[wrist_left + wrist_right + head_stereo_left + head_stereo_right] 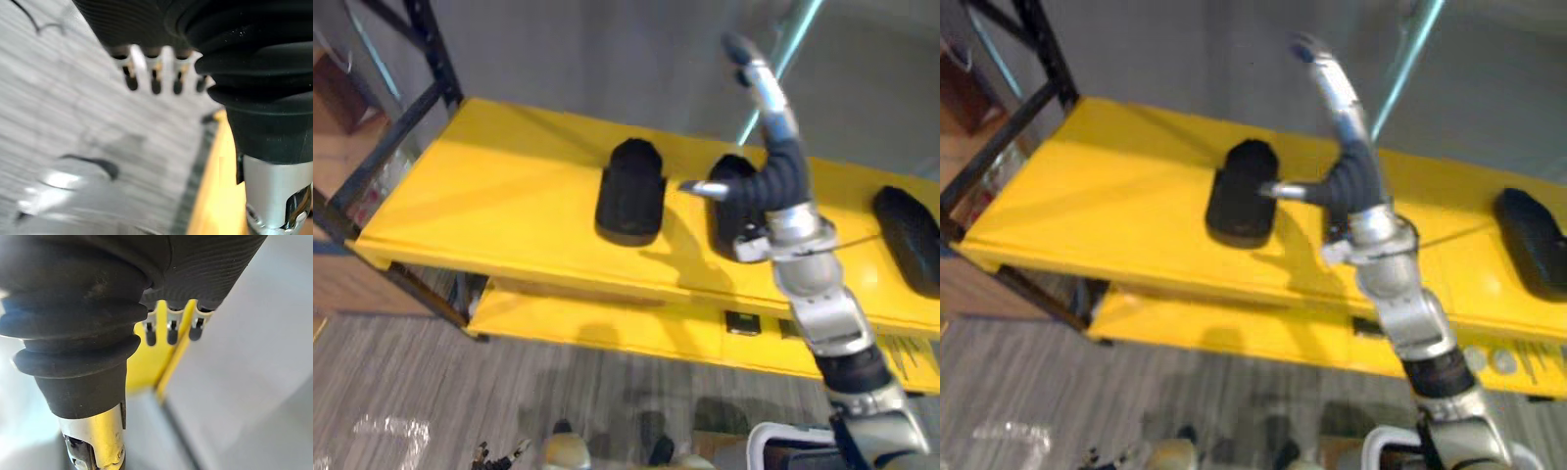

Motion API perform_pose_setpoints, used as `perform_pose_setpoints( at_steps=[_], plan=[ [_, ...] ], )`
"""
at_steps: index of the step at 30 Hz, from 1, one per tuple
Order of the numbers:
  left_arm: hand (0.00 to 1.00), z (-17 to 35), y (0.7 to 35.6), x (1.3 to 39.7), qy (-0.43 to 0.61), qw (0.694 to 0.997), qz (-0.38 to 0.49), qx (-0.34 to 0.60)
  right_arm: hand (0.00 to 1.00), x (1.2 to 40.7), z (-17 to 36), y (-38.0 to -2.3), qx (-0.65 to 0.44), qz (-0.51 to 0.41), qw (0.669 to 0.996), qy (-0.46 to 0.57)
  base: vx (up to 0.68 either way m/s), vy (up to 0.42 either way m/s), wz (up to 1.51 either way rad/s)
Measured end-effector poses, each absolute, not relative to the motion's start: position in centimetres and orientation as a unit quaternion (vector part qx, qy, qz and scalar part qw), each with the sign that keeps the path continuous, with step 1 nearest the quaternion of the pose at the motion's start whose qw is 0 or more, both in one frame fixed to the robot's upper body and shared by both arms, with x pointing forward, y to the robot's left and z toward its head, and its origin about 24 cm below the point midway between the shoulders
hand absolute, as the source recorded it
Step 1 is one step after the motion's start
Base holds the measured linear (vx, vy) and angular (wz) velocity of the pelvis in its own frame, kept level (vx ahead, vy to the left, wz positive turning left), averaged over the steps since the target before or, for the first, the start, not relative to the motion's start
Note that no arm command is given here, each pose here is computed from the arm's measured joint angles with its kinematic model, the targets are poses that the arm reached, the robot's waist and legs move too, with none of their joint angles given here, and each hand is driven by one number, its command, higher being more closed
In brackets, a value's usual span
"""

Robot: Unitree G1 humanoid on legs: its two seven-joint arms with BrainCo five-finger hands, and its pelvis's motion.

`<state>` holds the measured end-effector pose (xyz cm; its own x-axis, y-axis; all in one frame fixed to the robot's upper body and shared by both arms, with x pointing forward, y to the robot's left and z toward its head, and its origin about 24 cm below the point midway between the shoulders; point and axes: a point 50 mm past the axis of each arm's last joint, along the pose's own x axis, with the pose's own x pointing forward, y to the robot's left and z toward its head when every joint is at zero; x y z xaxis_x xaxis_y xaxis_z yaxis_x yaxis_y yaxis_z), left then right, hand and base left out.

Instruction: Walk over and take plastic housings, then place them on the shelf

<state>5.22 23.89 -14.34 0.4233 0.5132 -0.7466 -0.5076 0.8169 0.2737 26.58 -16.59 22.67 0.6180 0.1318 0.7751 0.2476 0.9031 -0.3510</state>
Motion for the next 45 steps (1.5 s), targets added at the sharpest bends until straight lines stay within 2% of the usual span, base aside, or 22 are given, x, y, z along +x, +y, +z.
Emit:
perform_pose_setpoints(
  at_steps=[4,6,10,18,22,27,30,35,38,45],
  plan=[
    [0.00,-14.6,23.4,5.1,0.454,0.841,0.296,0.010,0.00,24.6,18.5,-22.3,-0.124,-0.177,0.911,-0.352,0.01,0.016,-0.46],
    [0.00,-14.8,23.1,4.8,0.465,0.836,0.291,0.010,0.00,22.9,16.0,-24.7,-0.097,-0.250,0.914,-0.305,0.03,0.030,-0.64],
    [0.00,-15.5,22.2,4.3,0.495,0.824,0.277,0.011,0.00,18.3,11.6,-28.4,-0.074,-0.365,0.903,-0.212,0.06,0.015,-0.85],
    [0.00,-15.7,21.7,6.0,0.512,0.842,0.152,0.080,0.00,10.8,4.9,-30.9,0.025,-0.468,0.878,-0.097,-0.01,0.000,-0.84],
    [0.00,-15.8,21.2,7.0,0.512,0.846,0.113,0.092,0.00,8.7,4.0,-30.7,0.044,-0.469,0.878,-0.084,-0.08,0.004,-0.53],
    [0.00,-15.6,19.9,9.1,0.498,0.859,0.075,0.094,0.00,9.5,3.1,-29.3,0.066,-0.408,0.908,-0.073,-0.06,-0.023,-0.23],
    [0.00,-15.6,20.1,8.9,0.500,0.858,0.095,0.070,0.00,12.0,2.6,-27.8,0.093,-0.354,0.927,-0.077,-0.03,-0.060,-0.22],
    [0.00,-15.7,19.5,7.8,0.501,0.851,0.156,0.010,0.00,18.5,4.6,-25.5,0.085,-0.201,0.968,-0.124,0.00,0.047,-0.80],
    [0.00,-15.5,20.0,7.9,0.488,0.857,0.163,0.015,0.00,21.7,6.1,-24.2,0.067,-0.171,0.971,-0.152,-0.02,0.127,-0.43],
    [0.00,-15.2,20.8,8.2,0.460,0.873,0.154,0.050,0.00,22.7,6.0,-23.1,0.074,-0.175,0.973,-0.132,-0.02,0.052,0.11]
  ],
)
